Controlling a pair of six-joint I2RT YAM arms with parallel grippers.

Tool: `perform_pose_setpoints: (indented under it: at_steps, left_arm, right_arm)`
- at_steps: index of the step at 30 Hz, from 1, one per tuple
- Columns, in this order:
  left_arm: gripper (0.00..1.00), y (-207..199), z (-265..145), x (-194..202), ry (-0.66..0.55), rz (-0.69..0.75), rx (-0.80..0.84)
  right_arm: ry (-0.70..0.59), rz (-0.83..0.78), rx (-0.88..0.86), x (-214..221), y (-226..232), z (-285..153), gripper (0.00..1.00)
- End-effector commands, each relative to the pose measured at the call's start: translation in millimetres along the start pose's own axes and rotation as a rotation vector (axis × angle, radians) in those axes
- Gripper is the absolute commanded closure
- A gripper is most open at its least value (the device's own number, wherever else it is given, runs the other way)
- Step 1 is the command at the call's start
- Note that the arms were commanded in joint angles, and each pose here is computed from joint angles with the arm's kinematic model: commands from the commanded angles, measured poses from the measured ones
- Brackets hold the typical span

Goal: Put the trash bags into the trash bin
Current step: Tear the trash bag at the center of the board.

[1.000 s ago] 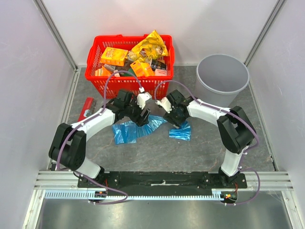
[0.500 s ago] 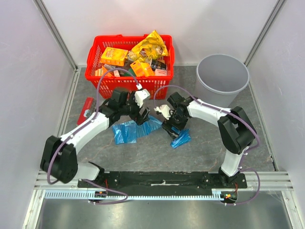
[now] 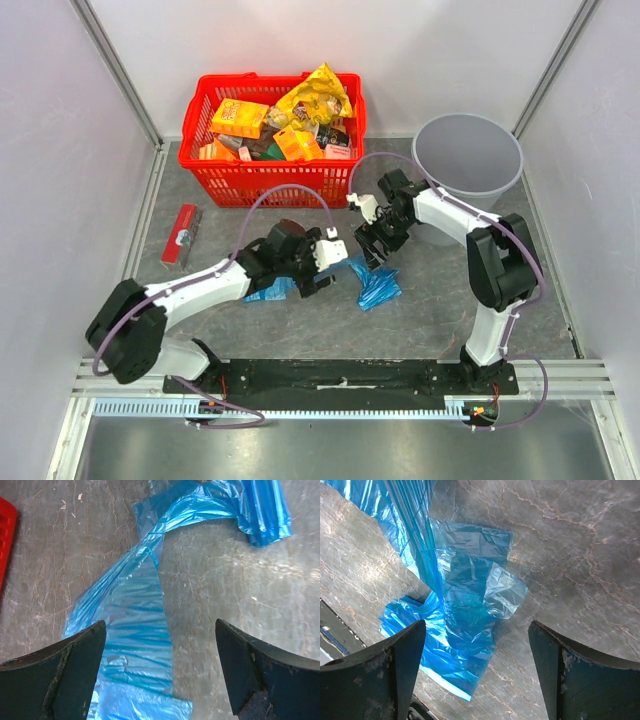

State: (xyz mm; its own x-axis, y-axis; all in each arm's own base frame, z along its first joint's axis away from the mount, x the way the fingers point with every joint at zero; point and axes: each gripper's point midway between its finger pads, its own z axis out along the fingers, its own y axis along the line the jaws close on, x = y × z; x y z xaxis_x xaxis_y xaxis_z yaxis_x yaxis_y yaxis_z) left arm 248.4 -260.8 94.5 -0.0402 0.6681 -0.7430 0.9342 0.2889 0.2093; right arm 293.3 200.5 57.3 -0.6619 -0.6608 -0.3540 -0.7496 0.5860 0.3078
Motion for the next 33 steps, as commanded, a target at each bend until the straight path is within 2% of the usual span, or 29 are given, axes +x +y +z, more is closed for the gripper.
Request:
perform_pose_setpoints:
  at_steps: [1, 7, 10, 16, 17, 18, 19, 24, 33]
  left_arm:
    - [0.05, 23.4, 29.3, -14.1, -0.013, 0.173, -0.134]
    - [0.05, 34.9, 64.3, -1.3, 0.043, 0.288, -0.248]
    - [0.13, 43.2, 72.4, 5.7, 0.062, 0.323, -0.304]
    - [0.61, 47.7, 74.0, 11.3, 0.059, 0.337, -0.346]
    - [0.73, 47.9, 73.7, 10.8, 0.058, 0.338, -0.347]
    - [0.96, 47.8, 73.3, 10.5, 0.060, 0.339, -0.348]
    - [0.98, 48.0, 72.8, 10.5, 0.059, 0.339, -0.350]
    - [0.98, 42.9, 66.2, 5.8, 0.041, 0.335, -0.323]
    - [0.98, 31.9, 24.9, -47.5, -0.132, 0.322, -0.270]
  right_arm:
    - [0.044, 0.031, -0.077, 10.2, 9.2, 7.6, 0.09]
    - [0.048, 0.047, -0.079, 12.9, 3.8, 10.4, 0.09]
    - [0.048, 0.056, -0.083, 13.5, 1.6, 10.9, 0.09]
    - [0.063, 0.083, -0.103, 17.6, 0.8, 19.5, 0.09]
    - [0.058, 0.083, -0.101, 16.2, 0.3, 20.9, 0.09]
    - [0.054, 0.087, -0.097, 15.1, -1.5, 22.1, 0.09]
    - [0.054, 0.090, -0.097, 14.8, -1.9, 22.8, 0.09]
    - [0.016, 0.079, -0.106, 2.6, -2.4, 21.3, 0.09]
    - [-0.060, -0.017, -0.194, -27.4, 6.4, 14.1, 0.07]
